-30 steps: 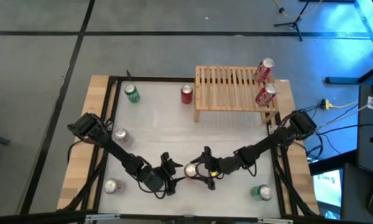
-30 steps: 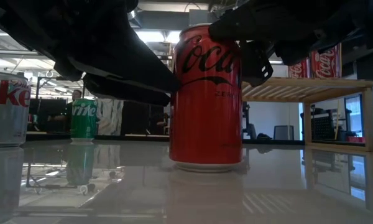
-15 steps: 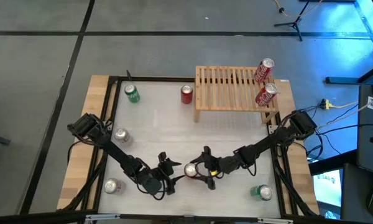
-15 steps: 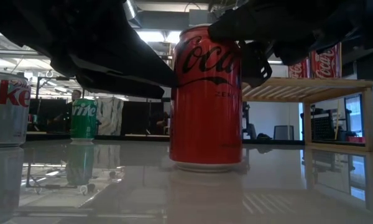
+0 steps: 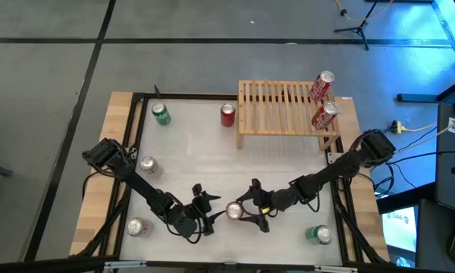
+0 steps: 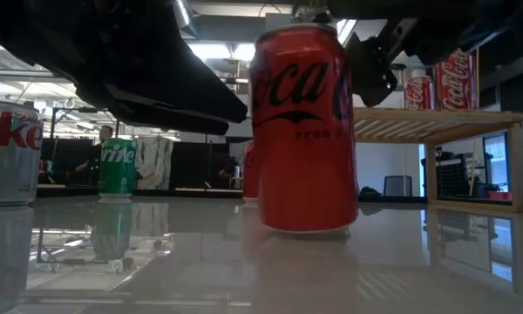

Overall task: Place canned beverage on shelf
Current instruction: Put the bottom red black soda can on the shelf

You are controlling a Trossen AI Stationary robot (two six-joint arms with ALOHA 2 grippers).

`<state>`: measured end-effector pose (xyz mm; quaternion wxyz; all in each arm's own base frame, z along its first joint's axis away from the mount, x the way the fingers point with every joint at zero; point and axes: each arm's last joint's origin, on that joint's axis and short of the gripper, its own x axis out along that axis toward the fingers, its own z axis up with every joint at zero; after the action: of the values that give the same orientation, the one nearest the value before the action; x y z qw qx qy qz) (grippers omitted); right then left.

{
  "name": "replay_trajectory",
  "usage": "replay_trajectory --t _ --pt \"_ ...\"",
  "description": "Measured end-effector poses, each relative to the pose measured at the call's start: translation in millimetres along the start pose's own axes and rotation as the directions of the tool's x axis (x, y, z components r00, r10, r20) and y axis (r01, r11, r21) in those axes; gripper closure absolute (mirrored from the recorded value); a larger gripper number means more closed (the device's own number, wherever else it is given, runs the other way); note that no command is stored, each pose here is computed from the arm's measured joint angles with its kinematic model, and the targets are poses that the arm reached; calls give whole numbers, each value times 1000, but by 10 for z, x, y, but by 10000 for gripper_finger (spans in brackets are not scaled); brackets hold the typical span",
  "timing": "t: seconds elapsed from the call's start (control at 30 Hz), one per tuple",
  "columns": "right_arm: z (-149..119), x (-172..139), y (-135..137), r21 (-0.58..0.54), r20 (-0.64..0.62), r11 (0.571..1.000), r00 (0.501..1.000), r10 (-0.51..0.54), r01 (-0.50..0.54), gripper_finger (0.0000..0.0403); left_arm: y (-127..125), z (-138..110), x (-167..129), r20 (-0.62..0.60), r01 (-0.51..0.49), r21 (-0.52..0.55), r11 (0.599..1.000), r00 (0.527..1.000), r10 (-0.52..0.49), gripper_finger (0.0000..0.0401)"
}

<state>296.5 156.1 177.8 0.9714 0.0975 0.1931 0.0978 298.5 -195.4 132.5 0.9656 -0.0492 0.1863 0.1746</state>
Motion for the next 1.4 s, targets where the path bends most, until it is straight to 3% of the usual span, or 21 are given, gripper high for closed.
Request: replay_trajectory --t 0.2,0.47,0.6,0.73,0.97,1.23,1.4 --pt "-12 -58 -43 -59 -57 994 994 -91 88 75 2 5 7 -1 5 10 1000 1000 -5 154" --pt "220 -163 0 -173 -116 976 981 -153 132 75 -19 12 45 -29 86 6 996 996 -86 154" --pt "128 -195 10 -200 -232 972 958 -168 122 75 -13 -42 146 -57 137 11 991 989 -136 154" --pt "22 -211 107 -196 -233 977 963 -132 87 75 -16 -89 185 -70 151 17 988 986 -149 154" --pt "-217 -94 61 -226 -231 952 938 -257 206 75 22 -53 230 -44 116 3 993 992 -116 154" --pt "-261 -5 76 -213 -195 956 950 -245 203 75 56 -41 254 -23 62 2 998 998 -62 154" --pt "-220 12 117 -172 -174 976 971 -163 133 75 63 -42 249 -9 30 2 1000 1000 -30 154"
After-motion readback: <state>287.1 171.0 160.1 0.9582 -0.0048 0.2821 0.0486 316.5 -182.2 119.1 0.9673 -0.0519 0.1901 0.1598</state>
